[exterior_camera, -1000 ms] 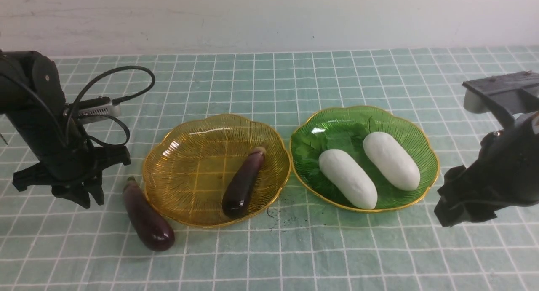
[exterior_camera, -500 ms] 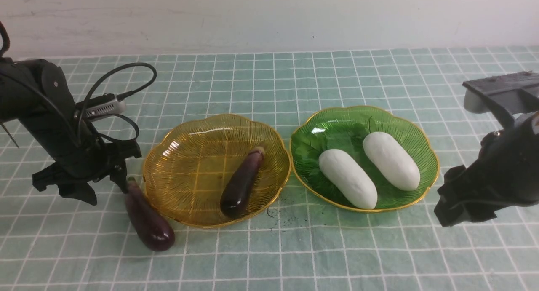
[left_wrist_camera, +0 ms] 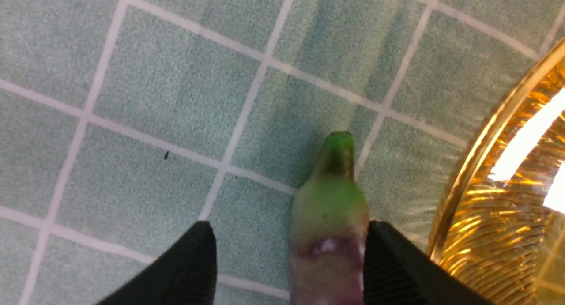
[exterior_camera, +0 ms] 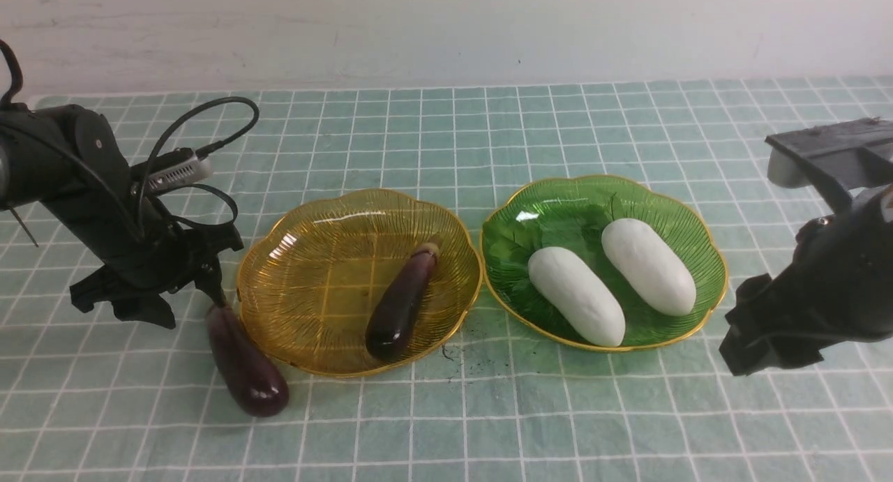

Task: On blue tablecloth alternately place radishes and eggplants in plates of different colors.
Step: 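Pick up the eggplant and place it in the yellow plate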

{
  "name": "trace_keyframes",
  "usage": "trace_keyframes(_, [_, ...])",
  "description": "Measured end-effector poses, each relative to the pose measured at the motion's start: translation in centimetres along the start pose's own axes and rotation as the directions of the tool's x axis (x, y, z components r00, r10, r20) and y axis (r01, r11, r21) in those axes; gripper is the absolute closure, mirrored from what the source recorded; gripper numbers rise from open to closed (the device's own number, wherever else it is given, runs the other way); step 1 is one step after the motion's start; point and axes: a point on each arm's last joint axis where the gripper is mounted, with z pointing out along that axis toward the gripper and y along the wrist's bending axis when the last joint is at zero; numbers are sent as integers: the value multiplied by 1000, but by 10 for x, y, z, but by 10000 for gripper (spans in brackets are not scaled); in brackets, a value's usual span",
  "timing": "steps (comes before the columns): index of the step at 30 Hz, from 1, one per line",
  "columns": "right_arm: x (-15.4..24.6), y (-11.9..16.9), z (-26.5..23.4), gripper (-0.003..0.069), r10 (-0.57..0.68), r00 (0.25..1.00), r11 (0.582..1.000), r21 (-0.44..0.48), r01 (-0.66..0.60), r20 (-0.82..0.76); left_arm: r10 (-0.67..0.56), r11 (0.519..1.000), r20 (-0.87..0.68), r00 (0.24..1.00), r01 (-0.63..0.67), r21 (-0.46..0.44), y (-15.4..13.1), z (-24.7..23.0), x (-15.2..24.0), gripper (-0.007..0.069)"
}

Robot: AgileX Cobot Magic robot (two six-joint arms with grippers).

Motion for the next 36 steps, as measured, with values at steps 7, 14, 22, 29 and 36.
trace_keyframes(7, [0,0,0,228,0,1000,1000,0,0,0,-11,1000,-16,1000,11,1,0,11,0,220])
trace_keyframes(14, [0,0,0,228,0,1000,1000,1,0,0,-26,1000,-30,999,27,5,0,22,0,220])
trace_keyframes(22, [0,0,0,228,-1,1000,1000,1,1,0,-26,1000,-45,999,26,-2,1,27,0,221])
trace_keyframes(29, [0,0,0,228,-3,1000,1000,1,3,0,87,995,-69,994,-90,-43,5,26,1,412])
trace_keyframes(36, [0,0,0,228,-9,1000,1000,2,9,0,141,975,-135,981,-161,-152,21,7,-10,412])
